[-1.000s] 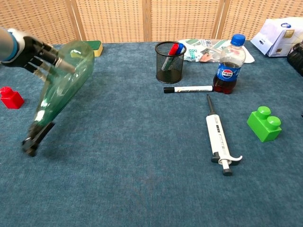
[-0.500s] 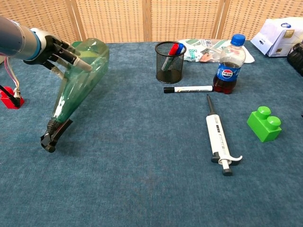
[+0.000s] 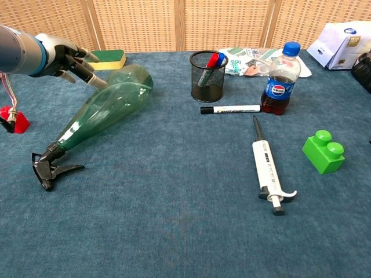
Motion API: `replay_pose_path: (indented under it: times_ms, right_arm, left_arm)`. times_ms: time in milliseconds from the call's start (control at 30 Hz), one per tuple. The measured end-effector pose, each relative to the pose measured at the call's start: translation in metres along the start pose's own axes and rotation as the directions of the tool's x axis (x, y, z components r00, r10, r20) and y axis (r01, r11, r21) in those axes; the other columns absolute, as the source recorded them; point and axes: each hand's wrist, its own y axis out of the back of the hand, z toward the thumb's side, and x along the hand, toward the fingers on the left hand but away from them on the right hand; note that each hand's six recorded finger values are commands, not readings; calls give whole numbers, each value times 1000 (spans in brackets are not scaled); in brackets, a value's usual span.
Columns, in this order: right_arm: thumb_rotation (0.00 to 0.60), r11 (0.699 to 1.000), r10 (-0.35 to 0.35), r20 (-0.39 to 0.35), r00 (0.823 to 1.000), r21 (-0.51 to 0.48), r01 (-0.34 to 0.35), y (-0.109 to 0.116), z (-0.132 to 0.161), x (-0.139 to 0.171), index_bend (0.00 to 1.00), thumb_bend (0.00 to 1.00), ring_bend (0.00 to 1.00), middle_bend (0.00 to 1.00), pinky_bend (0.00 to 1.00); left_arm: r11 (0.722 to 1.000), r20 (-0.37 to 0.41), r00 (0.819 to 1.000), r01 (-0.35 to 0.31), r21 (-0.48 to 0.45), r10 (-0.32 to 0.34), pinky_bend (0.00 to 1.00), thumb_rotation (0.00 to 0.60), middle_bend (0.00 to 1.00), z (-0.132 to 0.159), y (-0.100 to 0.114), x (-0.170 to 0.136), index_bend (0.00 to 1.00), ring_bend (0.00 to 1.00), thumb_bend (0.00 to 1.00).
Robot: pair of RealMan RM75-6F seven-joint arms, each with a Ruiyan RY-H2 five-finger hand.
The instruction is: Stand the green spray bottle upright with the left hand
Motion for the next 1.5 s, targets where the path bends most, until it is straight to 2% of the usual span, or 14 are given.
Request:
replay_pose_path:
  times_ms: [200,333,433,500,567,667,767,833,933,1000,1033,1267,1333,1500]
  right_arm:
    - [600,1000,-3,-2,1000,0,3,1,1,1,215,573,60,219,141]
    - [600,1000,-4,0,1000,2,4,1,1,1,214,574,60,219,141]
    - [600,1000,-3,-4,1000,6,3,0,3,0,214,574,60,219,141]
    - [600,1000,-1,-6,1000,7,1,0,4,-1,214,573,59,219,141]
    - [600,1000,1,-7,1000,9,-1,0,5,-2,214,573,59,219,141]
    - [600,1000,2,-8,1000,9,-2,-1,7,-3,214,572,59,219,141]
    - [600,1000,3,-8,1000,11,-3,-1,9,-4,214,573,60,219,142]
    - [600,1000,8,-11,1000,14,-7,-2,11,-5,215,573,59,219,141]
    - [600,1000,16,-18,1000,16,-15,-4,15,-7,215,574,60,219,141]
    - [600,1000,19,-22,1000,17,-19,-5,17,-7,215,573,59,219,141]
    - [600,1000,21,-25,999,17,-20,-6,19,-8,215,573,59,219,141]
    - [600,1000,18,-30,999,16,-17,-7,26,-9,215,574,60,219,141]
    - [600,1000,14,-30,999,13,-14,-6,28,-8,215,573,60,219,141]
    - [600,1000,9,-29,1000,11,-9,-3,31,-6,214,574,60,220,141]
  left_arm:
    - [987,125,991,-65,145,47,0,600,0,10,10,-5,0,0,359]
    - [948,262,962,-149,282,73,0,600,0,20,21,-13,0,0,359]
    - [892,391,918,-228,390,64,0,600,0,29,27,-23,0,0,351]
    - [844,476,878,-283,457,36,0,600,0,33,29,-32,0,0,341]
    - [793,546,838,-325,515,-12,0,600,0,33,28,-41,0,0,334]
    - [735,605,790,-350,581,-102,0,600,0,25,23,-53,0,0,315]
    - [689,620,761,-346,636,-190,0,600,0,6,19,-62,0,0,286]
    - [656,615,754,-344,671,-234,0,600,0,-9,19,-67,0,0,268]
    - [589,597,751,-357,725,-280,0,600,0,-35,22,-72,0,0,245]
    - [536,596,750,-390,749,-287,0,600,0,-50,28,-74,0,0,239]
    - [524,598,749,-401,752,-286,0,600,0,-52,30,-74,0,0,239]
    - [373,620,724,-509,776,-301,0,600,0,-69,35,-70,0,0,239]
    - [344,632,713,-536,771,-303,0,600,0,-71,34,-67,0,0,239]
    - [277,672,669,-613,740,-317,0,600,0,-75,26,-58,0,0,239]
